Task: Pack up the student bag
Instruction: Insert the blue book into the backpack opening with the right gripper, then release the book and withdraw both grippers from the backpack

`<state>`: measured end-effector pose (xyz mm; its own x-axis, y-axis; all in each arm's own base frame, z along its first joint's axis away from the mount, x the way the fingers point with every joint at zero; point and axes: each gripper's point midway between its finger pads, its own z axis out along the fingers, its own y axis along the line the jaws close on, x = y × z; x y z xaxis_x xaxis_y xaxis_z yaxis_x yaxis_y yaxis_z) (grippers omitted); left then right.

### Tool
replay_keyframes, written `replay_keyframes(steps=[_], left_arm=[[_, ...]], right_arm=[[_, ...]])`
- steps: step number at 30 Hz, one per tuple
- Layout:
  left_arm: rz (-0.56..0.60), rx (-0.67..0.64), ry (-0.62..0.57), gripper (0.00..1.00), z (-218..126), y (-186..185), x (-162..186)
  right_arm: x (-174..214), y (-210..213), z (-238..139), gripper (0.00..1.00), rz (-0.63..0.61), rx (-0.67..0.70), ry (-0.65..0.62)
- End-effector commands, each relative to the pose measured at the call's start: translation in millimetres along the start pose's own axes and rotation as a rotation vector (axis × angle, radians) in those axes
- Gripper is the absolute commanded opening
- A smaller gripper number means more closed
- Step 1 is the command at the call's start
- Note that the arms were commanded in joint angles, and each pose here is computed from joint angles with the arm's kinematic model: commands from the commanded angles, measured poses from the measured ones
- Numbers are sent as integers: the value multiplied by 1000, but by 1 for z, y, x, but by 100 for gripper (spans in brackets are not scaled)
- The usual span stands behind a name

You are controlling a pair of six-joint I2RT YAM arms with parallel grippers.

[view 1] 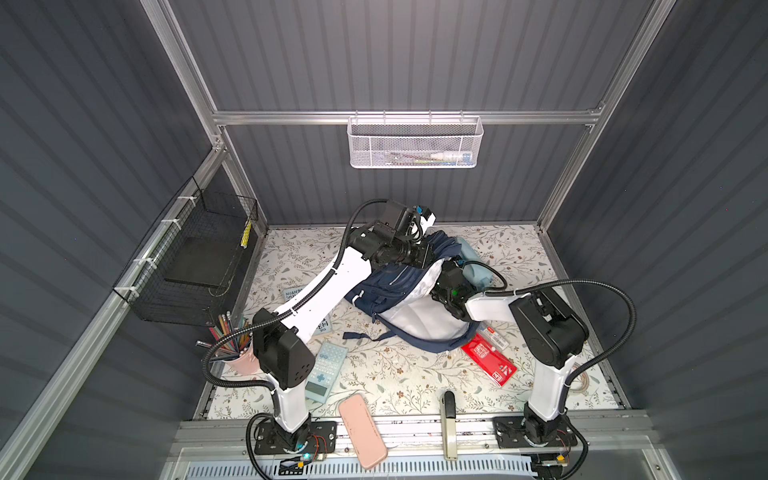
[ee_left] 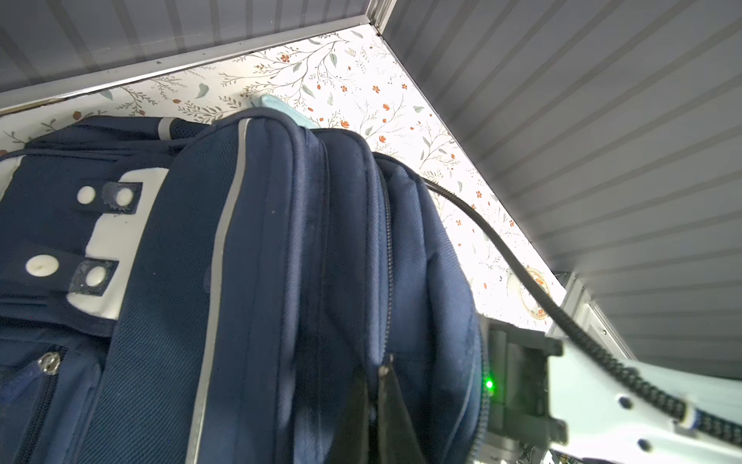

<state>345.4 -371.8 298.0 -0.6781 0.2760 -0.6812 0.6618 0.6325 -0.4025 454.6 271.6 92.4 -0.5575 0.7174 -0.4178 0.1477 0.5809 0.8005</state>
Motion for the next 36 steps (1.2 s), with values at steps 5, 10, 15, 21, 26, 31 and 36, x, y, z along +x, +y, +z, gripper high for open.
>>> replay_keyframes(steps=[5,10,15,21,26,31,36], left_arm=[[56,123,-132,0,-27,-29,-41],[25,102,-138,0,-31,-17,-38],[-26,51,-145,6,-30,2,-31],[-57,25,-153,48,-35,10,-21],[-68,-40,-207,72,-61,13,-23],[-145,-152,-244,96,-91,33,-6],[-278,-200,-250,100,-108,70,26]], right_arm=[[0,39,13,19,4,-91,-74],[1,43,2,56,-49,-110,-3],[0,23,-44,71,-106,-47,43],[-1,3,-119,99,-270,94,155],[1,-32,-178,99,-370,236,266],[-3,-57,-234,98,-425,357,298],[-28,-58,-271,99,-513,392,266]])
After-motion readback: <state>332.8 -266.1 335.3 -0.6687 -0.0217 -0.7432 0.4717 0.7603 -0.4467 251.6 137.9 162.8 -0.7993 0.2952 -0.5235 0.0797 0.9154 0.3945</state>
